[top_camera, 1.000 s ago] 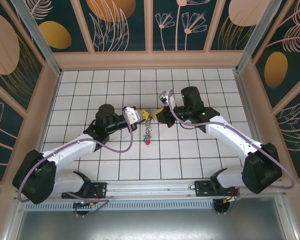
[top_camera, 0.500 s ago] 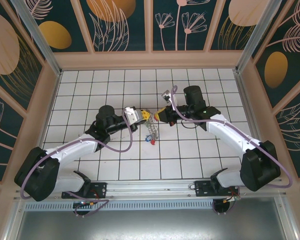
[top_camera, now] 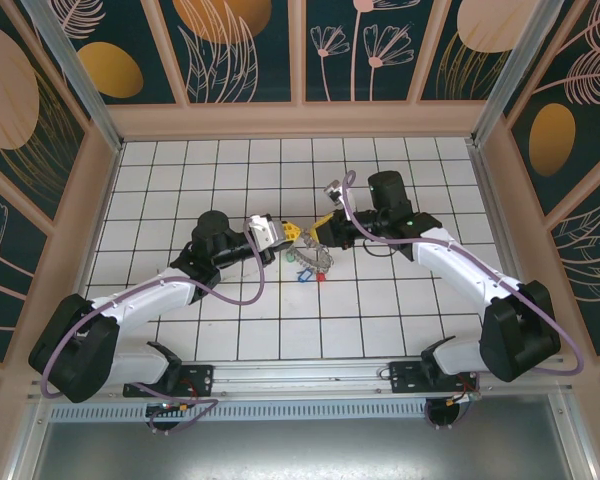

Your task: Put the keys on the keyring

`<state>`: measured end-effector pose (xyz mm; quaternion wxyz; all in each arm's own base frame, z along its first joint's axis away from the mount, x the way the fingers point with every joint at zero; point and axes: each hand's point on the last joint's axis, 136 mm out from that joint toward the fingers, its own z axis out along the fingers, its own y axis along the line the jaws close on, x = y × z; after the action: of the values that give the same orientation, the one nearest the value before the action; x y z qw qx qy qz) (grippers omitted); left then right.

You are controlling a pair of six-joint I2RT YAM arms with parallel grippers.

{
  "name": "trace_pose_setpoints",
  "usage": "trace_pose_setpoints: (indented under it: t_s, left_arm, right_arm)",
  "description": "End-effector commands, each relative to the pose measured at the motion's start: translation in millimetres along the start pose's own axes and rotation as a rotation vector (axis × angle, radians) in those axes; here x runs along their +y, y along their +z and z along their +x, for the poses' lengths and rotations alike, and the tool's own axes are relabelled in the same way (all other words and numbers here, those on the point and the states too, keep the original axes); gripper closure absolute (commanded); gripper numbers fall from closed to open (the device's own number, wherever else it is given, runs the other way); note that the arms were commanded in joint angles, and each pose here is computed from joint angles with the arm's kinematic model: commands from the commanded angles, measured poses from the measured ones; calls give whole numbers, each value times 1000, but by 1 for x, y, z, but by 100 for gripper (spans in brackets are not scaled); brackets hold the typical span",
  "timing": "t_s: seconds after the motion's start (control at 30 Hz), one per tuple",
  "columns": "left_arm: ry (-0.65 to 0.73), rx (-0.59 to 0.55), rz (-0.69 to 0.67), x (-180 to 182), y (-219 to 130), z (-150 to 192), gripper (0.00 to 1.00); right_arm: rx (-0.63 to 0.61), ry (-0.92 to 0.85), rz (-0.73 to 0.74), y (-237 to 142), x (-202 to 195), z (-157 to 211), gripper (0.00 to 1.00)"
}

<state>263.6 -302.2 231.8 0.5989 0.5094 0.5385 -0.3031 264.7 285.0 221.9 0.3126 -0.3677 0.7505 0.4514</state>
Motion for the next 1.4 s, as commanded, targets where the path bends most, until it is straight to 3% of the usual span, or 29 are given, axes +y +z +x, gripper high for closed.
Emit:
trace_pose_setpoints:
  t_s: [0.0, 0.3, 0.47, 0.73, 1.07, 1.2, 1.37]
  left_arm:
    - [45, -80, 5, 0, -1, -22, 100]
    - [48, -83, 20, -1, -1, -23, 100]
    - [46, -83, 31, -3, 0, -22, 100]
    - [36, -78, 73, -10, 1, -19, 100]
    - [37, -65, 105, -13, 4, -16, 100]
    - [37, -65, 108, -13, 4, -15, 100]
    - [34, -62, 113, -14, 5, -13, 100]
  right_arm:
    - [-29, -74, 34, -10, 0, -12, 71]
    - [-113, -402, 152, -31, 4, -24, 70]
    - [-25, -536, 95, -24, 10, -6, 67]
    - [72, -730, 159, -6, -1, 6, 67]
    - [108, -788, 85, 9, 9, 6, 67]
    - [126, -788, 60, 12, 12, 11, 77]
    - [136, -790, 30, 14, 15, 14, 82]
